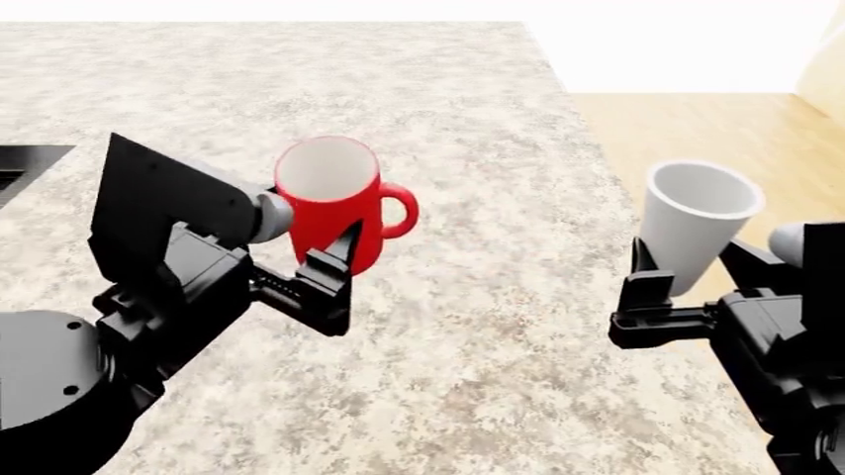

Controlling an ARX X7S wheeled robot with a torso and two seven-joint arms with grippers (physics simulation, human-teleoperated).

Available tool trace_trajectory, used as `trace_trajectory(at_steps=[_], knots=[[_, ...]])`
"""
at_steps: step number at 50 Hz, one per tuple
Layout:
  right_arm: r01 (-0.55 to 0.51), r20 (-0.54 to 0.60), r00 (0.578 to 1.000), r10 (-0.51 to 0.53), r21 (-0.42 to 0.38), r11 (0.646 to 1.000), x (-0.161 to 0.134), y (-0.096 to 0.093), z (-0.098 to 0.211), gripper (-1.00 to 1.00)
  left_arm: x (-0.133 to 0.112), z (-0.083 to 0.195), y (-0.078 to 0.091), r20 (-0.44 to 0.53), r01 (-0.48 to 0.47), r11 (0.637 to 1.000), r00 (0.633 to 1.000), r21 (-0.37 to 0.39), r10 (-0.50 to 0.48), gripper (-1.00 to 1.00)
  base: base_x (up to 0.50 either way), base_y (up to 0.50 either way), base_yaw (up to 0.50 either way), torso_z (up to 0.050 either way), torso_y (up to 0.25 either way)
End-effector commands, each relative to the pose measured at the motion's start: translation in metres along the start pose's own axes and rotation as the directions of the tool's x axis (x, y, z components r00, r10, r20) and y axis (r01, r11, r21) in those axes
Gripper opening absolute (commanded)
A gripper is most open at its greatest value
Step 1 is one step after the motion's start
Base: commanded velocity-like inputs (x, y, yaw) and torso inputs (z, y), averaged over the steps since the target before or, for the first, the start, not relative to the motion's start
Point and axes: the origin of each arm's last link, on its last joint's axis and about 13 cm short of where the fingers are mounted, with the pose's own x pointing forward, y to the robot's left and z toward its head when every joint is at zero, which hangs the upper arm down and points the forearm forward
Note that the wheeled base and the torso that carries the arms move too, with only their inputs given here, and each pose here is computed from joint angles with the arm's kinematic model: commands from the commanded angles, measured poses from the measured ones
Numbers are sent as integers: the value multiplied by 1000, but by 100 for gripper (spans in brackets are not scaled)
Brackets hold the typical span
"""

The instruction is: Pick the cup and mug and place them in the sink. Then turn on the water.

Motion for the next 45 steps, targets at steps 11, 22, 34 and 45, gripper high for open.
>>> trace_trajectory(at_steps=[11, 22, 34, 45], knots=[[-2, 26, 1000, 3, -22, 1000, 1, 3, 5, -100, -38, -3, -4, 63, -97, 995, 993, -12, 98, -100, 0, 500, 0, 0, 1], [-6, 27, 1000, 6, -27, 1000, -1, 5, 3, -100, -39, -6, -4, 65, -102, 994, 992, -24, 104, -100, 0, 500, 0, 1, 1], [0, 34, 999, 1, -32, 999, -4, 4, 3, -100, -40, -7, -5, 68, -97, 995, 993, -24, 99, -100, 0, 500, 0, 0, 0], [6, 45, 999, -4, -49, 999, -7, 2, 12, -100, -48, 3, -3, 80, -118, 993, 990, 0, 118, -100, 0, 500, 0, 1, 1]])
